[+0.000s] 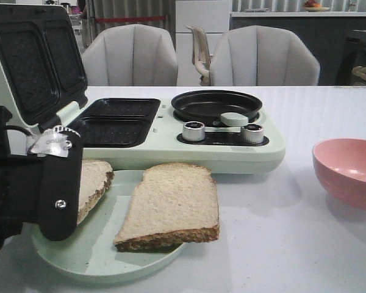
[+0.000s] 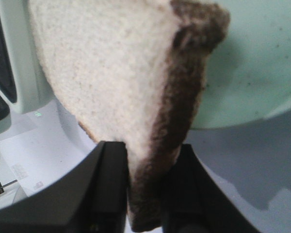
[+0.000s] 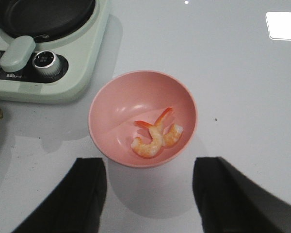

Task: Make breakfast with bread and shrimp
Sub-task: 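Grasp the nearer bread slice edge with the left gripper and lift, then lower the bread slice onto the grill plate and release with left gripper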

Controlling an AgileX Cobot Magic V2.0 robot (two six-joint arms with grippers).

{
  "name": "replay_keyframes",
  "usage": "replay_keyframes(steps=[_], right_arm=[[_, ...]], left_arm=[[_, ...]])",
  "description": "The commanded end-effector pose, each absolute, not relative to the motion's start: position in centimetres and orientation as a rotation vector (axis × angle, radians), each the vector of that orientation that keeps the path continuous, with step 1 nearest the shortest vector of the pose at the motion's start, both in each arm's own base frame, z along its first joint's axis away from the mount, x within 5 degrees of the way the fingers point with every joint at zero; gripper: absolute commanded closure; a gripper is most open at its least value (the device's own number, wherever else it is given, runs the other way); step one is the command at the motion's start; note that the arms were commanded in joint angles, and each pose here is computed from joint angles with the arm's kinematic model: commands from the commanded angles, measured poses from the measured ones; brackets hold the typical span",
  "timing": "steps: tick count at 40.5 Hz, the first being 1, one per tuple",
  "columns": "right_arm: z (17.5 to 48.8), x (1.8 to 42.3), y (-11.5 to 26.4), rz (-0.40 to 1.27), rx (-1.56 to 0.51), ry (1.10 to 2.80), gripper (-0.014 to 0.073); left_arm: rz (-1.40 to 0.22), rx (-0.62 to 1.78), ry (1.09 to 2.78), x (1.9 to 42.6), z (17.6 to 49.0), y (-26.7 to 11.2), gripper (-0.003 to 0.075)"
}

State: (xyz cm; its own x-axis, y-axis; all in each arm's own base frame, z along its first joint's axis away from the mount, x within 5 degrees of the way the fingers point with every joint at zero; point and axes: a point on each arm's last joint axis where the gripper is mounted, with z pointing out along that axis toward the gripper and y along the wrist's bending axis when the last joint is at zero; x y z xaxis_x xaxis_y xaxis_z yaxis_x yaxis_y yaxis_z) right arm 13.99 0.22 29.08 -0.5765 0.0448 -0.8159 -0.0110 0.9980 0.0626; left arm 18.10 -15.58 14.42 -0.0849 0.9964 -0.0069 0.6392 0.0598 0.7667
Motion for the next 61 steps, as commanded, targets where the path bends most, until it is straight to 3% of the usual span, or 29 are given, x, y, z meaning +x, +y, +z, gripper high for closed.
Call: replay_keyframes(steps=[1,3,15,29,42,61], right_arm=[[30.5,14.4,0.1,0.063,0.03,2.089,0.009],[30.5,14.4,0.1,0.063,0.03,2.089,0.009],[30.5,14.4,0.1,0.063,0.03,2.089,0.009],[30.5,14.4,0.1,0.063,0.03,2.089,0.009],[30.5,14.4,0.1,0.063,0.03,2.089,0.009],[30.5,14.4,0.1,0.063,0.03,2.088,0.009]], left_arm=[[0.883,1.545,1.743,18.3,16.0,-15.9,0.0587],[0.879,1.54,1.738,18.1,16.2,-16.0,0.0618],[0.955,1.384,1.625,16.7,20.0,-15.9,0.0616],[0.972,1.256,1.315,16.4,25.6,-15.9,0.0616],[0.893,1.222,1.433,23.8,27.3,-16.8,0.0617],[0.953,1.087,1.575,37.9,26.0,-18.1,0.0617]])
